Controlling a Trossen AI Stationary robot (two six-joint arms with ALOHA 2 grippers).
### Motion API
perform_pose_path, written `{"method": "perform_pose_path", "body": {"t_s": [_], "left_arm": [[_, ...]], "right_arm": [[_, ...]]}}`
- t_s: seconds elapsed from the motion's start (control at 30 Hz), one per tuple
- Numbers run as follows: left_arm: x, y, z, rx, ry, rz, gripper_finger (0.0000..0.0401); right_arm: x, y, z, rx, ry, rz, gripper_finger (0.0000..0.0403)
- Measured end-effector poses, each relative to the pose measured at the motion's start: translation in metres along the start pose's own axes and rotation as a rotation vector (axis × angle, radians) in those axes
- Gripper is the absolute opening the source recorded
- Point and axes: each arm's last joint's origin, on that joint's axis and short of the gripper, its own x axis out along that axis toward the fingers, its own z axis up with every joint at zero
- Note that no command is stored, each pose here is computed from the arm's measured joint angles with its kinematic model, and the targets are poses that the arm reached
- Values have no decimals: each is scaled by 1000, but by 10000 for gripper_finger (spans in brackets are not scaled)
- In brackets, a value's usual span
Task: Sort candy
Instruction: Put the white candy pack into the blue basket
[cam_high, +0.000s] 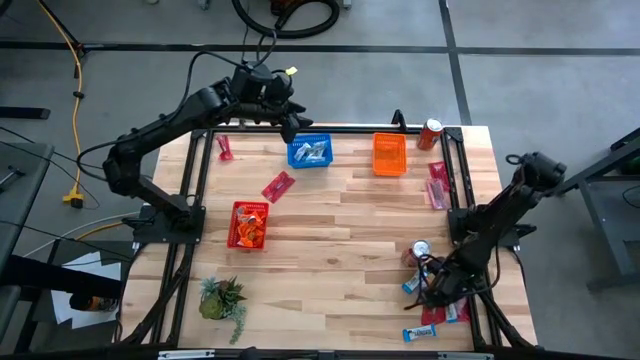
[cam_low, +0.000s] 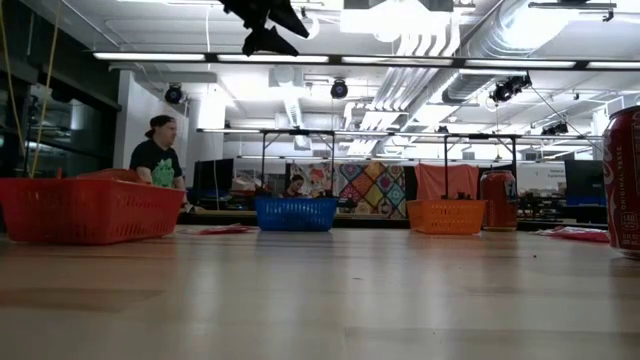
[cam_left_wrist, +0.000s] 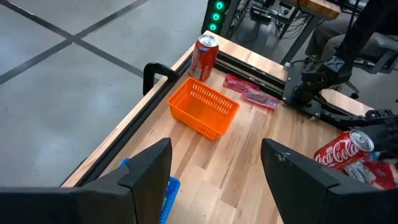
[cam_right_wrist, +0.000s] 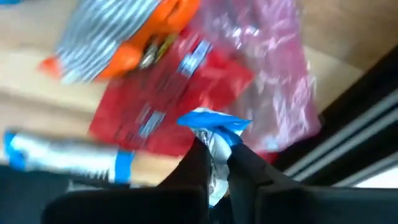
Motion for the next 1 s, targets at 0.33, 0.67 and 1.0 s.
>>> {"method": "perform_pose_path", "body": {"t_s": [0.33, 0.67, 1.0], "left_arm": [[-27, 0, 8, 52, -92, 14, 232], [-42, -21, 14, 177, -168, -99, 232], [14, -72, -42, 133, -250, -430, 232]], "right_arm": [[-98, -4, -29, -142, -133, 46, 7], [-188, 1, 4, -339, -851, 359, 4], [-222, 44, 87, -699, -1160, 458, 2]]}}
